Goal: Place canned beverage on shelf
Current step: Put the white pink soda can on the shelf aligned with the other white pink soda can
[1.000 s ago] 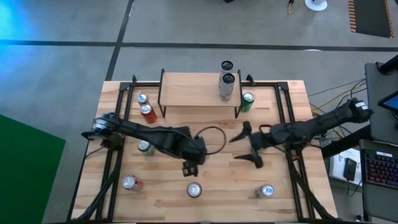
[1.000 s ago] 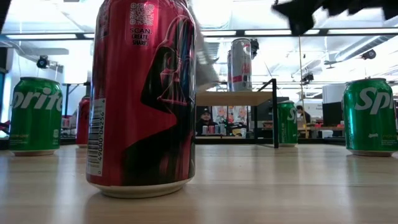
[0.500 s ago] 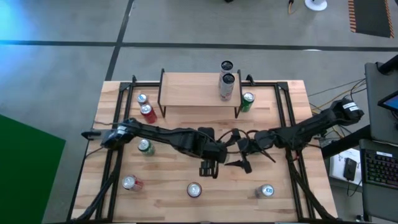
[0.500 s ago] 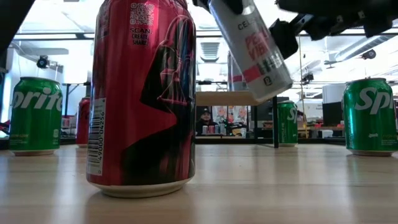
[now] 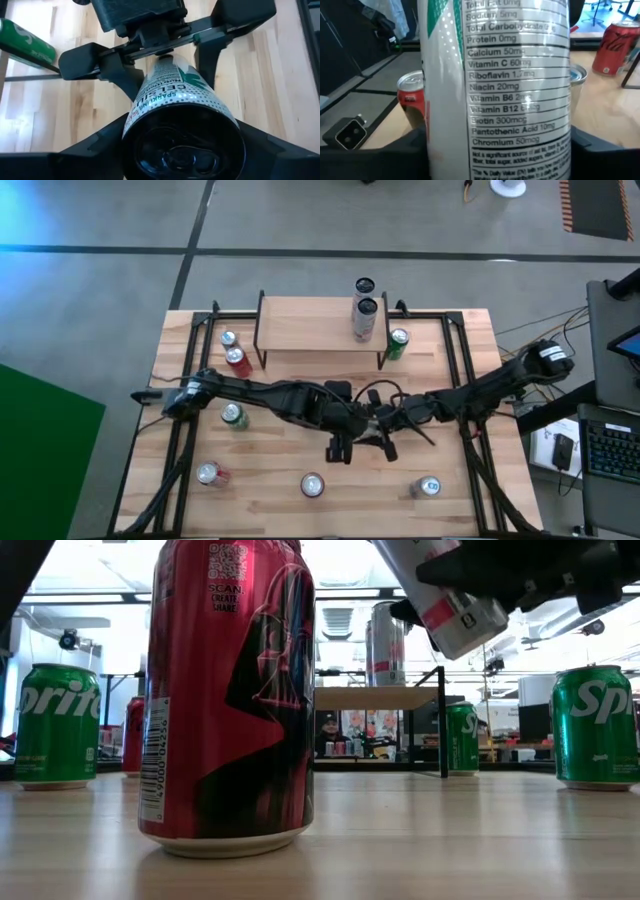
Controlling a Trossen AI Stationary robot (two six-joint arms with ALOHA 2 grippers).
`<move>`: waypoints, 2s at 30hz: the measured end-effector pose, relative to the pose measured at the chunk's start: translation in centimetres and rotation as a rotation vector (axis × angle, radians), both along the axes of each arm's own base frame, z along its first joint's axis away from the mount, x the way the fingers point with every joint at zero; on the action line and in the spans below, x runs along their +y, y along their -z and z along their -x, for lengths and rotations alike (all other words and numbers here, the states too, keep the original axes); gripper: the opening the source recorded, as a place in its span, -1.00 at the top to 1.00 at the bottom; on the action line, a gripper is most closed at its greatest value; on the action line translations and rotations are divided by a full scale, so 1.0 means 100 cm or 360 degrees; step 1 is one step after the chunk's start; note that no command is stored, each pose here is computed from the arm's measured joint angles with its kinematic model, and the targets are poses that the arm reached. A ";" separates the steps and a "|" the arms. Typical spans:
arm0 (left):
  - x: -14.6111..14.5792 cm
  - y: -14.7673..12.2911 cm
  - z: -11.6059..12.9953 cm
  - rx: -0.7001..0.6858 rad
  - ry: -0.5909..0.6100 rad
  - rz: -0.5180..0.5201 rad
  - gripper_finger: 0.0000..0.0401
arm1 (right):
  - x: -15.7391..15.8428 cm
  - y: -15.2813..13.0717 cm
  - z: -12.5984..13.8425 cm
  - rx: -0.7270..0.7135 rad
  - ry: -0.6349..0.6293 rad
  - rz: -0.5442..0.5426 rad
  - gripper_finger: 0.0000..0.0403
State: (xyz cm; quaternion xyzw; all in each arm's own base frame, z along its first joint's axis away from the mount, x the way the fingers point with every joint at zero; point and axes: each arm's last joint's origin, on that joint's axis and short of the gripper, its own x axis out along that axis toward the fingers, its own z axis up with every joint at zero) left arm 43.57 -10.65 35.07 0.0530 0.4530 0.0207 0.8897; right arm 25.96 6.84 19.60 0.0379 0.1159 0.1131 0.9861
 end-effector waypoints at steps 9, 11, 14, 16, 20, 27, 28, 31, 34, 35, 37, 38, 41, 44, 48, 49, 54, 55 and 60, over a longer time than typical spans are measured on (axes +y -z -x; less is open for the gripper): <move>0.002 -0.020 0.012 -0.0105 -0.0118 -0.0071 -0.60 | -0.009 0.009 0.022 -0.0140 0.0151 -0.0037 -0.13; 0.001 -0.027 0.021 -0.0111 -0.0180 -0.0131 -0.63 | -0.012 0.011 0.033 -0.0262 0.0177 -0.0073 -0.13; -0.007 -0.033 0.018 -0.0292 -0.0207 -0.0217 -0.64 | -0.016 0.007 0.046 -0.0511 0.0177 -0.0087 -0.13; -0.013 -0.030 0.002 -0.0489 -0.0130 -0.0228 -0.64 | -0.017 0.005 0.051 -0.0627 0.0173 -0.0066 -0.13; -0.010 -0.005 -0.018 -0.0638 -0.0111 -0.0288 -0.64 | -0.015 0.013 0.062 -0.0694 0.0136 0.0045 -0.13; 0.011 0.035 -0.042 -0.0908 -0.0066 -0.0101 -0.64 | -0.017 0.014 0.072 -0.0794 0.0122 0.0129 -0.19; 0.015 0.038 -0.042 -0.0936 -0.0063 -0.0085 -0.64 | -0.017 0.014 0.072 -0.0799 0.0123 0.0140 -0.18; 0.025 0.045 -0.043 -0.1022 -0.0084 -0.0081 -0.64 | -0.018 0.016 0.072 -0.0769 0.0143 0.0166 -0.18; 0.027 0.049 -0.042 -0.1106 -0.0065 -0.0078 -0.60 | -0.018 0.017 0.072 -0.0766 0.0158 0.0186 -0.18; 0.026 0.049 -0.042 -0.1134 -0.0058 -0.0078 -0.58 | -0.018 0.018 0.073 -0.0767 0.0157 0.0195 -0.19; 0.026 0.048 -0.041 -0.1154 -0.0048 -0.0092 -0.53 | -0.019 0.018 0.073 -0.0762 0.0150 0.0205 -0.19; 0.026 0.048 -0.041 -0.1157 -0.0049 -0.0096 -0.49 | -0.019 0.019 0.073 -0.0754 0.0152 0.0206 -0.19; 0.027 0.046 -0.041 -0.1198 -0.0054 -0.0097 -0.36 | -0.020 0.019 0.073 -0.0759 0.0168 0.0204 -0.19; 0.028 0.045 -0.042 -0.1220 -0.0060 -0.0099 -0.20 | -0.021 0.019 0.073 -0.0757 0.0169 0.0195 -0.20; 0.031 0.048 -0.042 -0.1212 -0.0099 -0.0088 -0.15 | -0.023 0.021 0.072 -0.0712 0.0177 0.0149 -0.25; 0.032 0.051 -0.041 -0.1209 -0.0140 -0.0113 -0.15 | -0.024 0.022 0.071 -0.0683 0.0192 0.0133 -0.27; 0.052 0.066 -0.016 -0.1217 -0.0277 -0.0126 -0.16 | -0.034 0.029 0.068 -0.0517 0.0297 0.0076 -0.44; 0.059 0.065 -0.006 -0.1250 -0.0309 -0.0105 -0.18 | -0.037 0.028 0.066 -0.0502 0.0321 0.0058 -0.48; 0.106 0.069 0.033 -0.1367 -0.0345 0.0027 -0.20 | -0.048 0.023 0.061 -0.0415 0.0469 0.0033 -0.61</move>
